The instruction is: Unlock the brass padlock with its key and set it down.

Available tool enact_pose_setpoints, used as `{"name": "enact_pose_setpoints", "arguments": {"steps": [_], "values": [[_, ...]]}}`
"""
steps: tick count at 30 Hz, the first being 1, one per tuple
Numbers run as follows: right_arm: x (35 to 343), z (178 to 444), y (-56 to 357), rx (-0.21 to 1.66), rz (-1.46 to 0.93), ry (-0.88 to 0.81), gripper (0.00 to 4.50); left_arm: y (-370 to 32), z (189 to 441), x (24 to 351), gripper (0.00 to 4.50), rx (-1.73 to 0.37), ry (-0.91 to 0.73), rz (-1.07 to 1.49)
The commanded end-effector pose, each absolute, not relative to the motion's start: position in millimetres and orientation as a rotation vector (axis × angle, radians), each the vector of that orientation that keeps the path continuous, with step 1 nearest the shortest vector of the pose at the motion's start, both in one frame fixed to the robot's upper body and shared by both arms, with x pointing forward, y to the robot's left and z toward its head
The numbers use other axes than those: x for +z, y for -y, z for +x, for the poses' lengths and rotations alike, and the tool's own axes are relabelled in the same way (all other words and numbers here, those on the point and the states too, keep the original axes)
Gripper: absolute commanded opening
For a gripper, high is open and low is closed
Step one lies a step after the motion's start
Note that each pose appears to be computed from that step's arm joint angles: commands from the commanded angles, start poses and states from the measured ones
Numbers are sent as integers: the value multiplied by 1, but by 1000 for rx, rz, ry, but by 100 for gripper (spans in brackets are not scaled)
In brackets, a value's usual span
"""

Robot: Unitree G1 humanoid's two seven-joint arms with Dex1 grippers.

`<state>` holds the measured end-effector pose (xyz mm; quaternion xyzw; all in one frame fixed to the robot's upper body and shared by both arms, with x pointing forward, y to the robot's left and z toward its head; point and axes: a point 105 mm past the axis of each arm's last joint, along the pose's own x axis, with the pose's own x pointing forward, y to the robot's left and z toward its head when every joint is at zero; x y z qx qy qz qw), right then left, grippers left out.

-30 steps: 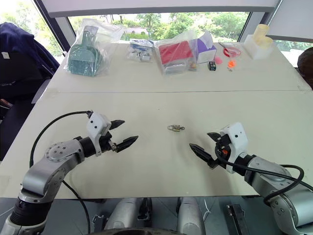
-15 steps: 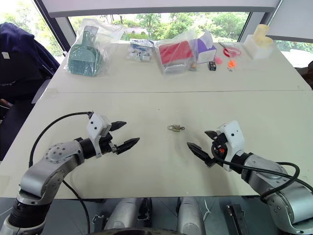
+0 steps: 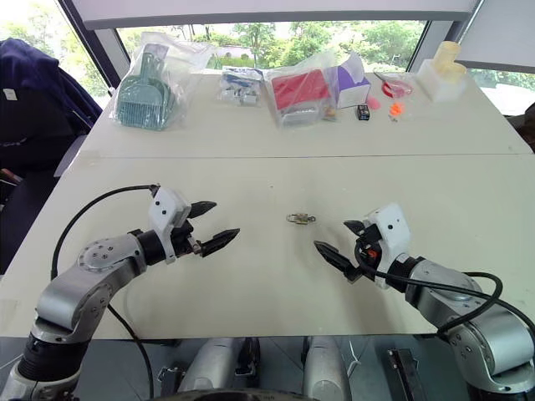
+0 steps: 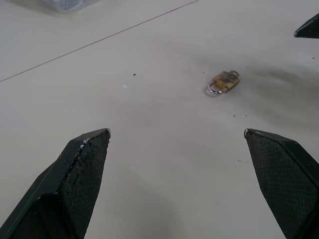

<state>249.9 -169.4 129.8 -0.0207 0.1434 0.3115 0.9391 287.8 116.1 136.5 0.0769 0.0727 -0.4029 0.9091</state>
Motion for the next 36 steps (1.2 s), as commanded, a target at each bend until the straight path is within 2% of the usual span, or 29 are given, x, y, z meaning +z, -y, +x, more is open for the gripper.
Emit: {"name": "enact_pose_setpoints", "arguments": {"steps": [1, 5, 9, 18, 26, 35, 36], "values": [[137, 250, 170, 637, -59, -263, 447, -114, 298, 153, 450, -899, -123, 211], [140, 249, 185, 606, -80, -279, 447, -107, 317, 165, 450, -1091, -169, 339], [141, 246, 192, 589, -92, -287, 447, -83, 337, 173, 450, -1280, -166, 482], [134, 236, 190, 547, -99, -300, 447, -3, 357, 158, 450, -1607, -177, 686], [130, 227, 192, 474, -70, -289, 447, 43, 367, 130, 450, -1588, -272, 725], [130, 225, 188, 433, -52, -260, 447, 45, 363, 100, 450, -1579, -420, 839], [129, 226, 188, 433, -51, -259, 449, 42, 361, 96, 424, -1600, -433, 867]]}}
